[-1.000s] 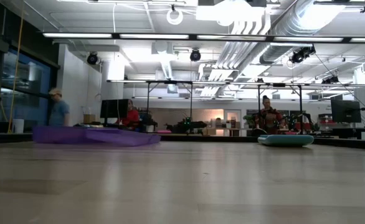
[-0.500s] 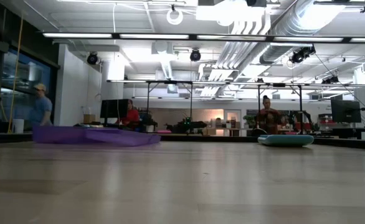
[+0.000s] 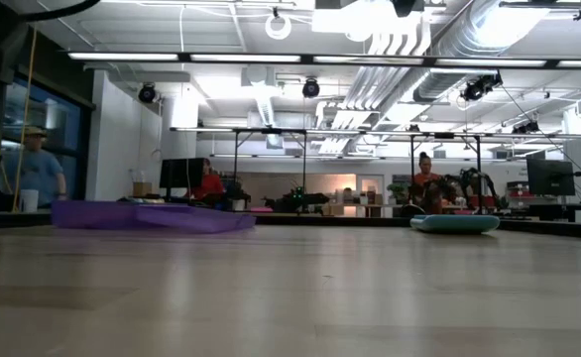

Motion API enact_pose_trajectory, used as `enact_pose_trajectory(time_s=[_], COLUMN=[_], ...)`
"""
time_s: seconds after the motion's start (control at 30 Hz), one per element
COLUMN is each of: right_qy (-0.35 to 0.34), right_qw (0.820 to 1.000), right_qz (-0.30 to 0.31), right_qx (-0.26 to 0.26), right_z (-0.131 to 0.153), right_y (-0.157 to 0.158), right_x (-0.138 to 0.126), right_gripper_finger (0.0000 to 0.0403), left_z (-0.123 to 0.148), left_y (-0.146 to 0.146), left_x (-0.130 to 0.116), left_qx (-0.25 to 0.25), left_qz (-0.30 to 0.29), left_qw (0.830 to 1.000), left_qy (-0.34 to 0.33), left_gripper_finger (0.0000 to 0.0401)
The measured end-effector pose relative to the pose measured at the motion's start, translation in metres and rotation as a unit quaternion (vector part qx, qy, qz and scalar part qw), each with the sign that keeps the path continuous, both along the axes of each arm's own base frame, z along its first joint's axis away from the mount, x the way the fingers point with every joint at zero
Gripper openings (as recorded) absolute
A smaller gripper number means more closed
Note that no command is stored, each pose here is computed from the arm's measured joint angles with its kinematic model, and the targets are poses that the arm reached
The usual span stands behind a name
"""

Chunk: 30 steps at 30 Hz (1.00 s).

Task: Pack school essentials
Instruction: Put the pink eraser into the purple supply box

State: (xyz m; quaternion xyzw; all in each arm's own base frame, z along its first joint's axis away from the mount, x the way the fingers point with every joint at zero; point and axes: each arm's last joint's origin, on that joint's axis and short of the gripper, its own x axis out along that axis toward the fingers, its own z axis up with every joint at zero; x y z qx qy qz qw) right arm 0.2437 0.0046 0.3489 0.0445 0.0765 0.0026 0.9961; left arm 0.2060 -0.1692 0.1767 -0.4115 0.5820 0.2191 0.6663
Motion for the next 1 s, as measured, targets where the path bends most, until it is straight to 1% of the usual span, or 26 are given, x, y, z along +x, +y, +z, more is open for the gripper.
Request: enact_pose_trajectory(time_s=[0.17, 0.37, 0.57, 0.77, 1.0], right_qy=[0.004, 0.012, 0.029, 0.036, 0.043], right_qw=[1.000, 1.000, 1.000, 0.999, 0.999], right_qz=[0.000, 0.000, 0.000, -0.005, 0.002], right_qx=[-0.001, -0.002, -0.002, 0.001, 0.007], right_z=[-0.001, -0.002, -0.005, -0.007, -0.008], right_y=[0.000, 0.000, 0.000, -0.003, -0.008], right_x=[0.000, 0.000, -0.001, -0.001, -0.002], right_gripper_finger=[0.0000, 0.0000, 0.0000, 0.0000, 0.0000], left_z=[0.008, 0.010, -0.007, -0.026, -0.035], left_y=[-0.003, -0.011, -0.018, -0.017, -0.021], left_x=[0.012, 0.020, 0.027, 0.031, 0.033], left_qx=[0.001, 0.037, 0.059, 0.084, 0.073], left_qz=[0.014, 0.031, 0.033, 0.039, 0.047], left_qw=[1.000, 0.999, 0.997, 0.994, 0.993], left_qy=[-0.005, 0.018, 0.033, 0.061, 0.078], left_gripper_finger=[0.0184, 0.0165, 0.0159, 0.0164, 0.0171])
